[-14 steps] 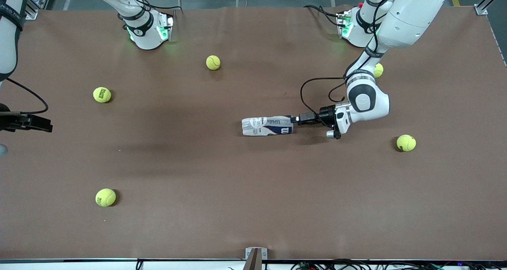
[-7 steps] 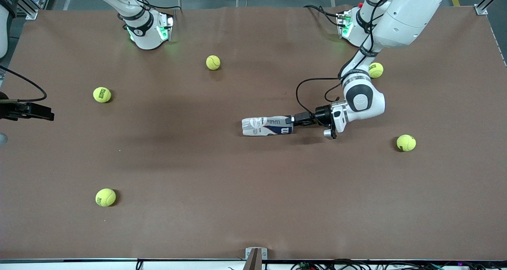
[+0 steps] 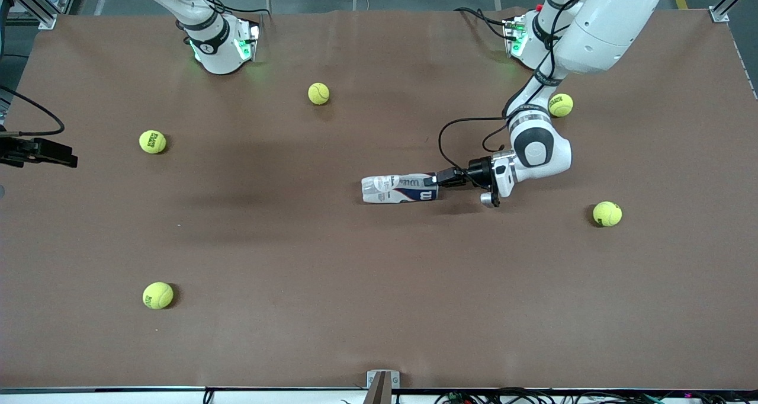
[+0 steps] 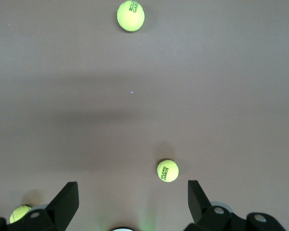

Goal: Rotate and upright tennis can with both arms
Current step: 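Lift the can's open end with the left gripper, tilting it upright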

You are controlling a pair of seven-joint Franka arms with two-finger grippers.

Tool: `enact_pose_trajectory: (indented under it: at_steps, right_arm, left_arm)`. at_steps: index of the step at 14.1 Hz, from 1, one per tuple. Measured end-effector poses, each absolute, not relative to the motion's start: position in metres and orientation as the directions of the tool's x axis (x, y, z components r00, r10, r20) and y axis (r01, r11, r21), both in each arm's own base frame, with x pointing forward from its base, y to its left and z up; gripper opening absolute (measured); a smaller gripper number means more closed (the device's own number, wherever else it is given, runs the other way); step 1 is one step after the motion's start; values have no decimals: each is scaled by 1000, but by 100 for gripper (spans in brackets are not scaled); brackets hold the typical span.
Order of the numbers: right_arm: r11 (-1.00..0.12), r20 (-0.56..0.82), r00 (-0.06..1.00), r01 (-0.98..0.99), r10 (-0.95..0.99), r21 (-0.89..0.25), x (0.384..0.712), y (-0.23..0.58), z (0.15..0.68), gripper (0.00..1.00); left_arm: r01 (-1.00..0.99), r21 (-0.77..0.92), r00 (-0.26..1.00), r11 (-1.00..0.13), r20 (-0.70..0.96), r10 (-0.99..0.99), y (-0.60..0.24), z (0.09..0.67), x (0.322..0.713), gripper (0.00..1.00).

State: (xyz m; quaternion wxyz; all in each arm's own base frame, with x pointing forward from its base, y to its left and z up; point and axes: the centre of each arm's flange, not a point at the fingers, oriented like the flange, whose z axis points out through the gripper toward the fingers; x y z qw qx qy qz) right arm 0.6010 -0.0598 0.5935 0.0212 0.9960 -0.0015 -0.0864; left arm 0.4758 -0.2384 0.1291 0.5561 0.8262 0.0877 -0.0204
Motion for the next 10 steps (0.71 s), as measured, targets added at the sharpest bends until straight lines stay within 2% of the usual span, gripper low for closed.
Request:
enact_pose_trajectory:
  at_steps: [1, 3, 4, 6, 10]
  right_arm:
    - [-999, -172, 985, 0, -7, 40, 598, -60, 594, 100]
    - [-999, -165, 986, -1, -7, 34, 589, -62, 596, 100]
    - [-1000, -160, 987, -2, -7, 31, 585, -63, 598, 100]
    - [-1000, -146, 989, -3, -7, 25, 575, -64, 606, 100]
    - [-1000, -110, 994, -4, -5, 15, 554, -66, 630, 100]
  left_arm:
    - [163, 917, 984, -364, -126, 123, -239, 131, 478, 24]
    - [143, 924, 987, -354, -107, 120, -242, 140, 486, 8]
    - [131, 929, 988, -345, -96, 118, -245, 147, 490, 5]
    - [133, 926, 988, -354, -98, 115, -250, 165, 500, 5]
    - [186, 867, 982, -463, -172, 73, -269, 220, 524, 5]
